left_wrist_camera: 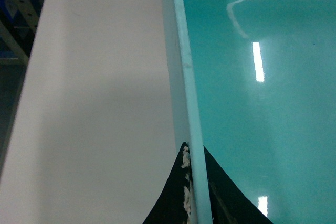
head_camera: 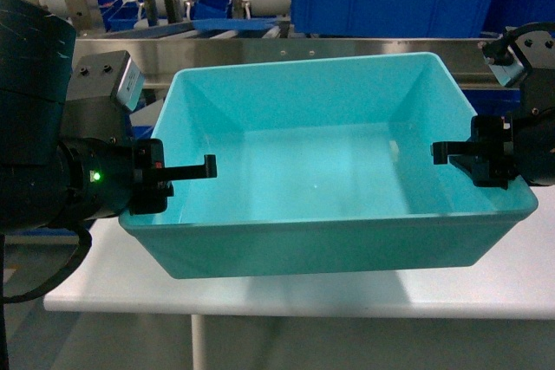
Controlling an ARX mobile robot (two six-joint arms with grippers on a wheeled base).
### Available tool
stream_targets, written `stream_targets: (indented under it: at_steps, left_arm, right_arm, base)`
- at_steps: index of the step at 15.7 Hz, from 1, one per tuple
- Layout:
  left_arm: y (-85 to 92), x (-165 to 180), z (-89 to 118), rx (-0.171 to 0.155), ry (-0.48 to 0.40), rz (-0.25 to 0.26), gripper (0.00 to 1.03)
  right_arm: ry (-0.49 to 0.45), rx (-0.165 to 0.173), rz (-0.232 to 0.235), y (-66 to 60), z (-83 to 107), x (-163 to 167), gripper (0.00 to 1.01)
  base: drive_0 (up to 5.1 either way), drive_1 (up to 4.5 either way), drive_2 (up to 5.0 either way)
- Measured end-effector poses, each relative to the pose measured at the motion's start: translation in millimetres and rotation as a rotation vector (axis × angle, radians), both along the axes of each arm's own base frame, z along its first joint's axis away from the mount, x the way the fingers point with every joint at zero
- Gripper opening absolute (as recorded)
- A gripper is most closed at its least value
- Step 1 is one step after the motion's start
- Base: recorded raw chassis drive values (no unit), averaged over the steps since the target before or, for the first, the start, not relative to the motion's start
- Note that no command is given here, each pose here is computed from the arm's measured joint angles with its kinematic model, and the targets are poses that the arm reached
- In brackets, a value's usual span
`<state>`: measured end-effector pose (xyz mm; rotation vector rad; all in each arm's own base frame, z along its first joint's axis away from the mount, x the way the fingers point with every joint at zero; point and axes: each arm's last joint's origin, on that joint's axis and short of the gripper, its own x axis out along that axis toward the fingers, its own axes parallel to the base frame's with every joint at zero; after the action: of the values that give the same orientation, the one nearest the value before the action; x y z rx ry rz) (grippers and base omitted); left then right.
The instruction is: Organize blue bins on left shelf correctly
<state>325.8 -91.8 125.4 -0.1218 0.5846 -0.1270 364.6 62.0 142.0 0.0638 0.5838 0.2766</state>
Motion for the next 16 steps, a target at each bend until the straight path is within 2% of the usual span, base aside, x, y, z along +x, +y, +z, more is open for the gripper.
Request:
stream_targets:
  at_steps: [16]
  left_arm:
    - [0.1,0.1,0.1,0.0,-0.001,0.0,0.02]
  right_arm:
    - [0.0,0.001,-0.001,-0.1,0.0,0.0,0.07]
  base:
    - [-5.0,2.42,2.4]
